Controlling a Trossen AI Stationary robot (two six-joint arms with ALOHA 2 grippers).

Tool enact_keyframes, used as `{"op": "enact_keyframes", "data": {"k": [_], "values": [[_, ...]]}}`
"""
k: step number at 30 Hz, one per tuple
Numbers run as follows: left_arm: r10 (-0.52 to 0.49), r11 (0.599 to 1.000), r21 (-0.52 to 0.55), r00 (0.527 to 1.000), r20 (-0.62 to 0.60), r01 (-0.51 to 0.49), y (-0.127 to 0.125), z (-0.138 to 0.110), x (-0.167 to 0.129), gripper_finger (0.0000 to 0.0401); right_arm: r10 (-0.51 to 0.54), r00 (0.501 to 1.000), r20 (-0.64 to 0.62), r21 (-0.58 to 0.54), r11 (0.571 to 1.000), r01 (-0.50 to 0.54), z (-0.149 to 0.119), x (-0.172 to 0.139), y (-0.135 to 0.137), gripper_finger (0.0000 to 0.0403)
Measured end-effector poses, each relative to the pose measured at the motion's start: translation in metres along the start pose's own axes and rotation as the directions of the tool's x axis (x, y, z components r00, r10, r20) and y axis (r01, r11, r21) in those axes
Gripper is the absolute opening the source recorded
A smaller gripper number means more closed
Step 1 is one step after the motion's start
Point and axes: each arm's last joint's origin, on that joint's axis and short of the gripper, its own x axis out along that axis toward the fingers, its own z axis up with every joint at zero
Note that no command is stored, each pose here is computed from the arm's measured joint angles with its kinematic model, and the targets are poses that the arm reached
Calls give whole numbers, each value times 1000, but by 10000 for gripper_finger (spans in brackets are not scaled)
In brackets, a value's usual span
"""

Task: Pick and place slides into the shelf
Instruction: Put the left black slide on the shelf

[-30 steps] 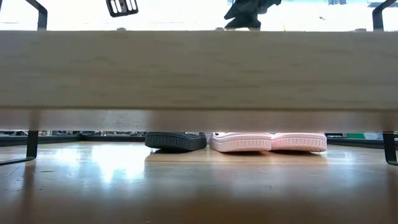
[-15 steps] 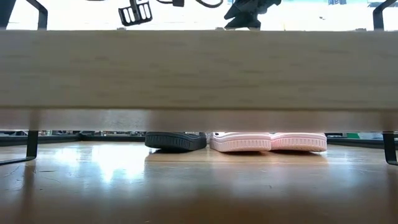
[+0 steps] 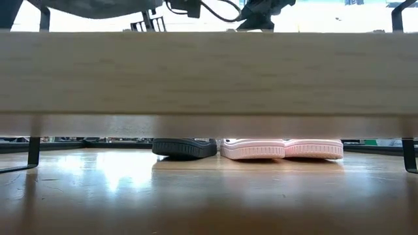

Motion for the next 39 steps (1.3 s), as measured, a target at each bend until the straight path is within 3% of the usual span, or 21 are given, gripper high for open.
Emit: {"op": "enact_keyframes", "data": {"k": [7,20,30,39], "values": [[-13,992,-126,1000,-26,9,27,-14,15,0,-96,995,10,-23,995,97,0,-9,-7,153],[-6,995,-101,1000,19,8,35,-8,23,0,-98,995,16,-57,994,98,0,-10,-7,153],[-36,984,-176,999,2,36,48,-14,42,0,-97,995,17,-68,993,98,1,-10,-7,153],[-64,983,-171,998,5,64,50,-11,56,0,-97,995,18,-72,993,98,1,-10,-7,153]]}}
